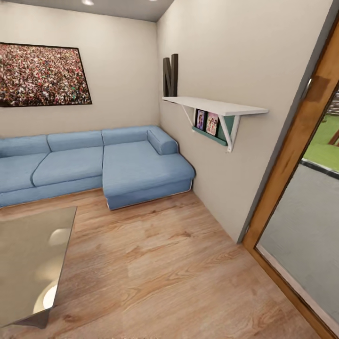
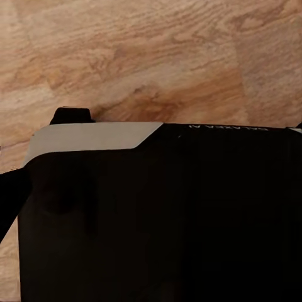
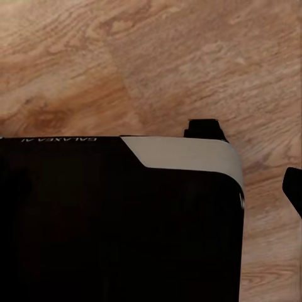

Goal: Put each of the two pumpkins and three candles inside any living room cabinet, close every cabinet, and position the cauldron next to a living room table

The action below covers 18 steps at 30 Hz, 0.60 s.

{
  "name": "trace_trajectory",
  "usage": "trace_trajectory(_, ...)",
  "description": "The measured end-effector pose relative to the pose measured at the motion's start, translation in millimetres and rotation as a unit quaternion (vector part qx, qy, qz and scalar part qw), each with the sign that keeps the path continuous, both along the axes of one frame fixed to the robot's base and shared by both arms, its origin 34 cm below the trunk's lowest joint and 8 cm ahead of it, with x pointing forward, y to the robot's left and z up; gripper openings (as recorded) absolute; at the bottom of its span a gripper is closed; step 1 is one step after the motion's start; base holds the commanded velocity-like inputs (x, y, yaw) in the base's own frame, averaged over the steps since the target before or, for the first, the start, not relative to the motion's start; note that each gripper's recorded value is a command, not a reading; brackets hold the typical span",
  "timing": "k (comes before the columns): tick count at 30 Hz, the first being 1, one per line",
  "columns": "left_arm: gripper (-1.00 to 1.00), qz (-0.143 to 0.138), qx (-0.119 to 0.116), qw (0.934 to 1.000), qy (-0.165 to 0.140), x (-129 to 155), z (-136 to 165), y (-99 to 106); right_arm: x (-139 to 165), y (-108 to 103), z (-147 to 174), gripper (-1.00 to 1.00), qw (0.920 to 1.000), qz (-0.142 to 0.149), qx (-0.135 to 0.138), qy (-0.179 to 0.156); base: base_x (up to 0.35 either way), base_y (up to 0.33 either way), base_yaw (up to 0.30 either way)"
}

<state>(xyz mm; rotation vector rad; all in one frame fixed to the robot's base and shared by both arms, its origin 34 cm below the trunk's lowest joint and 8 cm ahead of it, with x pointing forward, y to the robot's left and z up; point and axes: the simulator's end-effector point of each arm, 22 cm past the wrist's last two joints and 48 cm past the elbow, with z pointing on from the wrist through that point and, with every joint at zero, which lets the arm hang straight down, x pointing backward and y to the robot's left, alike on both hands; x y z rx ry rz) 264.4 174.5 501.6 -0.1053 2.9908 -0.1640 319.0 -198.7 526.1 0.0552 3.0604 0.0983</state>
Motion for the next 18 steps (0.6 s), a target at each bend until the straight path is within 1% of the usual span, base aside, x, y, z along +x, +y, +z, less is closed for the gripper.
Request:
trace_trajectory(5,1.00,0.000,0.000,1.0000,0.001,-1.0,-0.3,0.0,-0.9,1.8,-0.3,1.00,1.0000,0.000,0.001,0.001,-0.008,0.000,0.274)
trace_trajectory(11,1.00,0.000,0.000,1.0000,0.003,-2.2,-0.7,-0.1,-1.8,6.4,-0.5,1.00,1.0000,0.000,0.004,0.003,-0.130,0.000,0.276)
trace_trajectory(18,1.00,-0.001,0.000,1.0000,0.002,-2.5,-0.9,0.0,-3.0,6.9,-1.0,1.00,1.0000,0.000,0.005,0.004,-0.014,0.000,0.276)
